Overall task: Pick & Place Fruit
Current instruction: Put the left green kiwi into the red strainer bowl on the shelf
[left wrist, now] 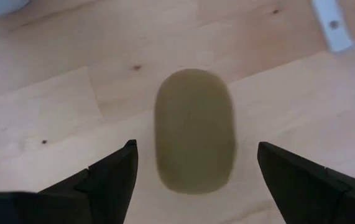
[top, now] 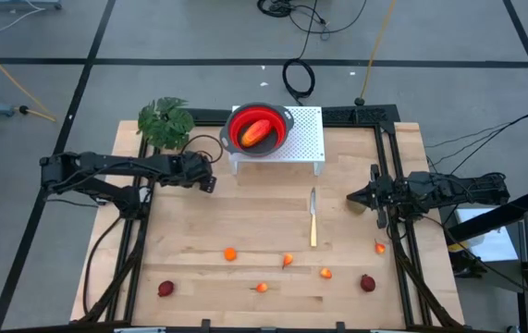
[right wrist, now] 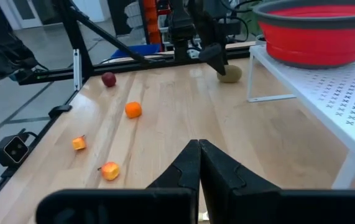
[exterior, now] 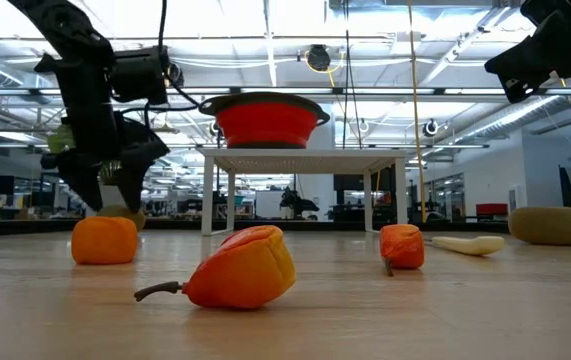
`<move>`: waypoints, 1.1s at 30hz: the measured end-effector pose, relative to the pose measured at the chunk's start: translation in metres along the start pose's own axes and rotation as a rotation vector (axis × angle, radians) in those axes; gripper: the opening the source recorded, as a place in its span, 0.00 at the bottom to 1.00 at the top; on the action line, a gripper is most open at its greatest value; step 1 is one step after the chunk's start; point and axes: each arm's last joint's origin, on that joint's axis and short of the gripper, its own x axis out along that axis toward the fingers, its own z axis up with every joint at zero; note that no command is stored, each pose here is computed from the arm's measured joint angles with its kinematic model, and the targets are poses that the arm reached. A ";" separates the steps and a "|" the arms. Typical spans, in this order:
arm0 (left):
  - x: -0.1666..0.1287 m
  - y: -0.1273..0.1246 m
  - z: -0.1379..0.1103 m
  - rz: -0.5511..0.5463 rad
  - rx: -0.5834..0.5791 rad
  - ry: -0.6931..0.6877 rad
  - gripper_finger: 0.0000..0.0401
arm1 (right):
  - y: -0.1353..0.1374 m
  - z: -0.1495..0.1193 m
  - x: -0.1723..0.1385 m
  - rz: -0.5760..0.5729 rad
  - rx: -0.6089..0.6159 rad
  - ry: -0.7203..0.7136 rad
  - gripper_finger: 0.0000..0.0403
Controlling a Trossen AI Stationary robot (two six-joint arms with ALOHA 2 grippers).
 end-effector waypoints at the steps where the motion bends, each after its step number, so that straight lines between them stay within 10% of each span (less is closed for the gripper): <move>1: 0.001 0.001 -0.001 0.003 -0.001 0.001 0.82 | 0.000 0.000 0.000 0.000 0.000 0.000 0.00; 33: 0.021 0.008 -0.009 -0.053 0.003 -0.061 0.61 | 0.000 0.000 0.000 0.000 0.002 0.000 0.00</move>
